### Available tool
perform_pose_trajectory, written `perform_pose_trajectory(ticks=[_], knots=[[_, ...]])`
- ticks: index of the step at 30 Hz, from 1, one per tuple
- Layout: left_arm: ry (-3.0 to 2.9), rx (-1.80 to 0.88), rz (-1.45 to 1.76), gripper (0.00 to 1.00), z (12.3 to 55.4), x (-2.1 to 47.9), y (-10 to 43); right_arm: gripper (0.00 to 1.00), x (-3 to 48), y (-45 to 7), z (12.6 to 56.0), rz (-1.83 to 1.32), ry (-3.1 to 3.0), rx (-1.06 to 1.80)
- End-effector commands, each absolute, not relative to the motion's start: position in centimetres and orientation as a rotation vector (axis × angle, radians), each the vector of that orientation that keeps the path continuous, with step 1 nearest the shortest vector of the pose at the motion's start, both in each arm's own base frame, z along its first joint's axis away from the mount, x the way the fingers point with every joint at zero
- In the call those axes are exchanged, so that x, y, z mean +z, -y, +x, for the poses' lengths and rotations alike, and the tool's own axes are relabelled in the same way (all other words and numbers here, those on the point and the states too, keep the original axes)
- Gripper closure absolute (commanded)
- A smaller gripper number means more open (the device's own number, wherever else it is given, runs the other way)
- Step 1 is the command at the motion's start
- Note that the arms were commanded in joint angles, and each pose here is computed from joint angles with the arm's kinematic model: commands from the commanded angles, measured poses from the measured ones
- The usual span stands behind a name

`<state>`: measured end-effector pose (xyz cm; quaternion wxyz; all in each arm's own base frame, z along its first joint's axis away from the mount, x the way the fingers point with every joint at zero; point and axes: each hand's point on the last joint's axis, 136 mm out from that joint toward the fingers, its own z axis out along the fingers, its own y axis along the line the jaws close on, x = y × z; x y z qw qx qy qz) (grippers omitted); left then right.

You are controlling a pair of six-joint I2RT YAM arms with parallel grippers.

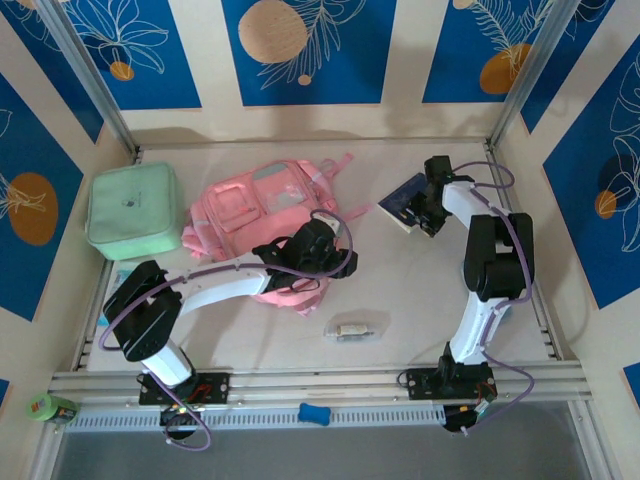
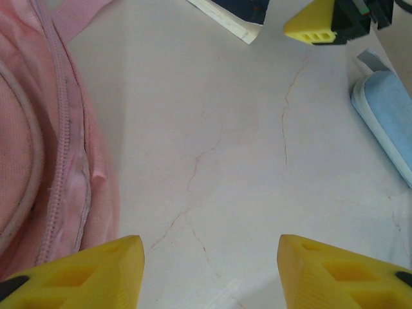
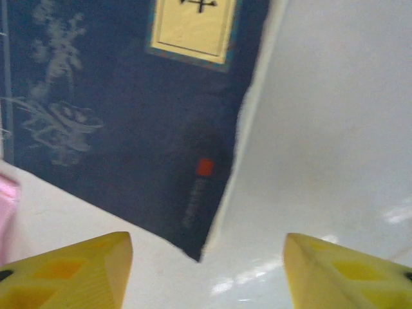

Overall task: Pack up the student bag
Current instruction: Rotate the book at the top-right of the table, then move the book to the middle-right of the table.

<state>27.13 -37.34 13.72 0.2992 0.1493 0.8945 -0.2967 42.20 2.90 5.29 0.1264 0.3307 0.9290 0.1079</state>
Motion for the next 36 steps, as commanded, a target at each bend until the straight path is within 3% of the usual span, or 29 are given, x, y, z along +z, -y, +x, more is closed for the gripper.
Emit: perform_pose_trajectory(ticks=[1, 8, 12, 19, 25, 36], knots=[[-2.361, -0.754, 0.438, 0.43, 27.6, 14.5, 37.7, 0.39, 4.8, -3.6, 43.0, 1.062, -2.701, 0.451], [-2.376, -0.742, 0.461, 0.42, 28.0, 14.2, 38.0, 0.40, 3.6, -4.0, 43.8, 1.093, -2.703, 0.512], [-2.383, -0.745, 0.456, 0.41, 28.1, 14.0, 38.1, 0.48, 3.0, -3.7, 43.8, 1.091, -2.709, 0.486], [-2.384, -0.748, 0.450, 0.41, 28.1, 13.9, 38.0, 0.80, 2.1, -2.6, 42.2, 1.088, -2.754, 0.375], [-2.380, -0.766, 0.448, 0.40, 28.1, 14.1, 38.2, 1.00, 2.6, -1.8, 42.5, 1.043, -2.715, 0.464], [-2.384, -0.791, 0.434, 0.39, 28.0, 14.0, 38.5, 1.00, 3.3, 0.1, 37.8, 1.097, -2.713, 0.435]])
